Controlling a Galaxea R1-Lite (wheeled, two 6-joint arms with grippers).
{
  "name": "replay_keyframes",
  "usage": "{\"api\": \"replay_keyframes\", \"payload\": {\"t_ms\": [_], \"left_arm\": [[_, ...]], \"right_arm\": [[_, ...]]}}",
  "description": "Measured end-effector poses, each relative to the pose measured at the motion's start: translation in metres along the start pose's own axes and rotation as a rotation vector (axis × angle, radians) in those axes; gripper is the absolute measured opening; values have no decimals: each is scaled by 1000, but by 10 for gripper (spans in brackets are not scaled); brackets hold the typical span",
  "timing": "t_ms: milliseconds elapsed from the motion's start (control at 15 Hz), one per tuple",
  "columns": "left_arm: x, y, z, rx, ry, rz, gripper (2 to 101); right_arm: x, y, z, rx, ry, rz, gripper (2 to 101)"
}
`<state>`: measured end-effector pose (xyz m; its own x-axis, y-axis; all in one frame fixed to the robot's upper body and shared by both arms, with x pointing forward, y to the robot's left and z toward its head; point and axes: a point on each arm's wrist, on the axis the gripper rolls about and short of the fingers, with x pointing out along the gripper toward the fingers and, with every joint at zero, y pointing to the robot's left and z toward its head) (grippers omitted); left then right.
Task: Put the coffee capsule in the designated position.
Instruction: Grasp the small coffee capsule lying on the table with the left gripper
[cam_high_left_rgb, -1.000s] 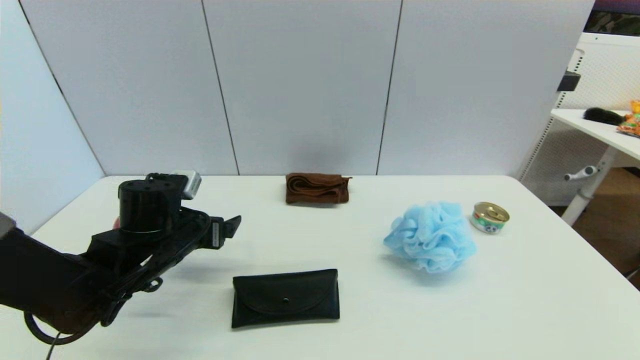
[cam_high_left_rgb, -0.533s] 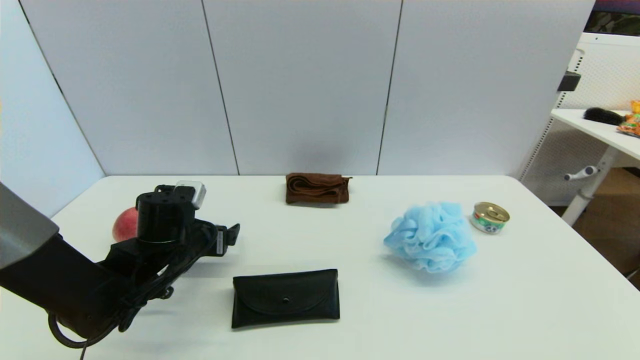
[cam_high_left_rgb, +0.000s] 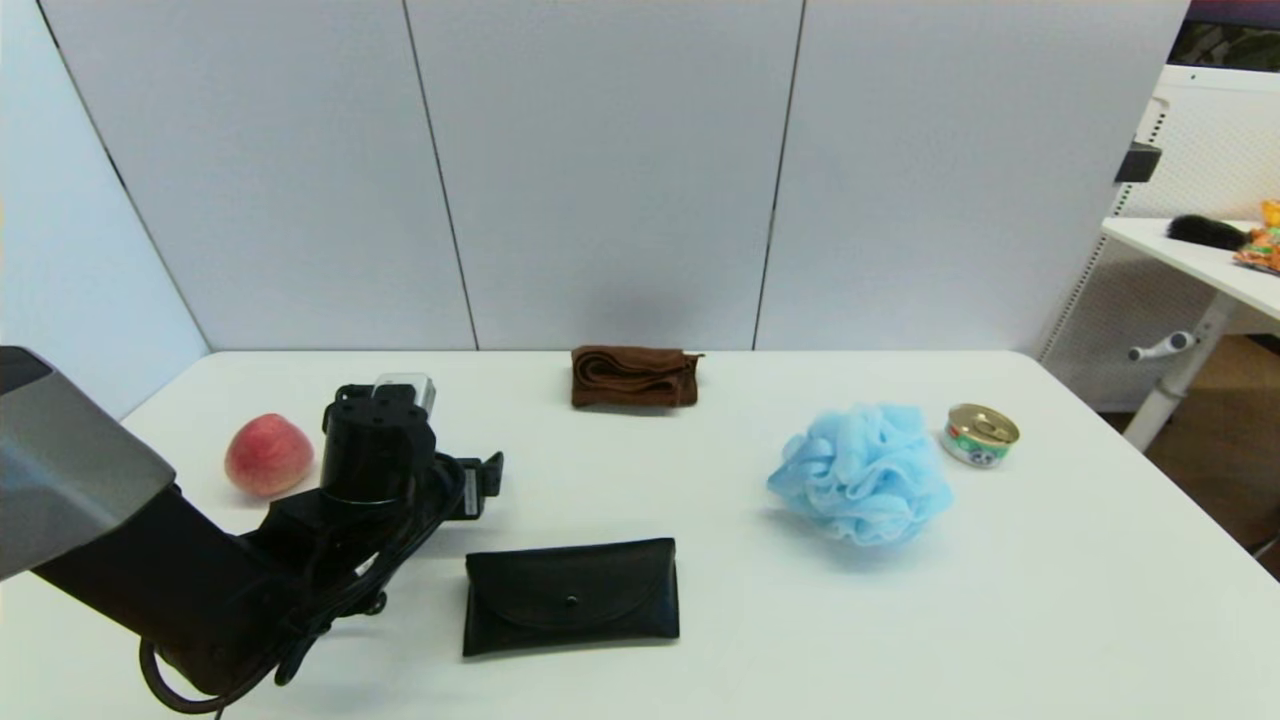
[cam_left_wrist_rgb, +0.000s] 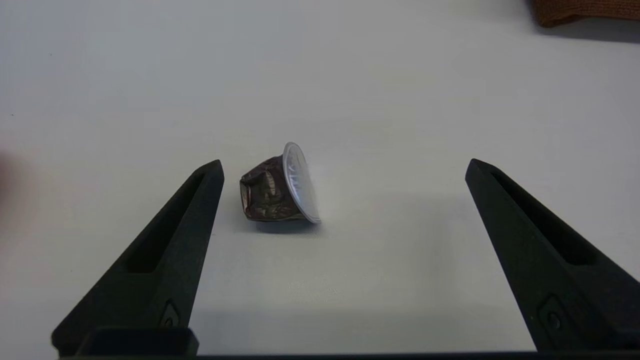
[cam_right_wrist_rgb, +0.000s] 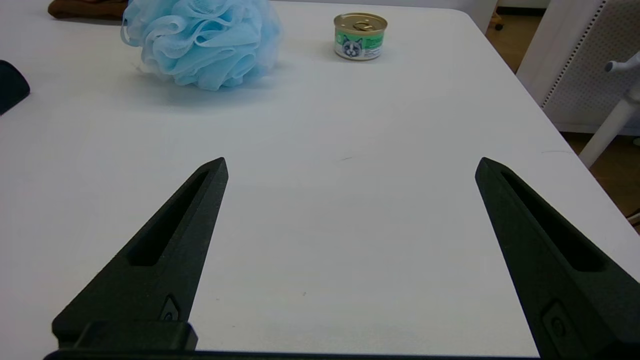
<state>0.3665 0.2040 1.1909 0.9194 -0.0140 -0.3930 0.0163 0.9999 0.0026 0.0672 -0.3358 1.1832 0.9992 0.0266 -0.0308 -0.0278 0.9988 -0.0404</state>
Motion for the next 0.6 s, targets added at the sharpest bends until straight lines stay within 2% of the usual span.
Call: {"api": "replay_keyframes", "payload": {"t_ms": [400, 600], "left_arm": [[-4, 0, 5, 4, -16, -7, 979], [-8, -1, 7, 60, -23, -18, 979]], "right_arm": [[0, 0, 0, 0, -1, 0, 980], [0, 0, 0, 1, -1, 0, 980]]}}
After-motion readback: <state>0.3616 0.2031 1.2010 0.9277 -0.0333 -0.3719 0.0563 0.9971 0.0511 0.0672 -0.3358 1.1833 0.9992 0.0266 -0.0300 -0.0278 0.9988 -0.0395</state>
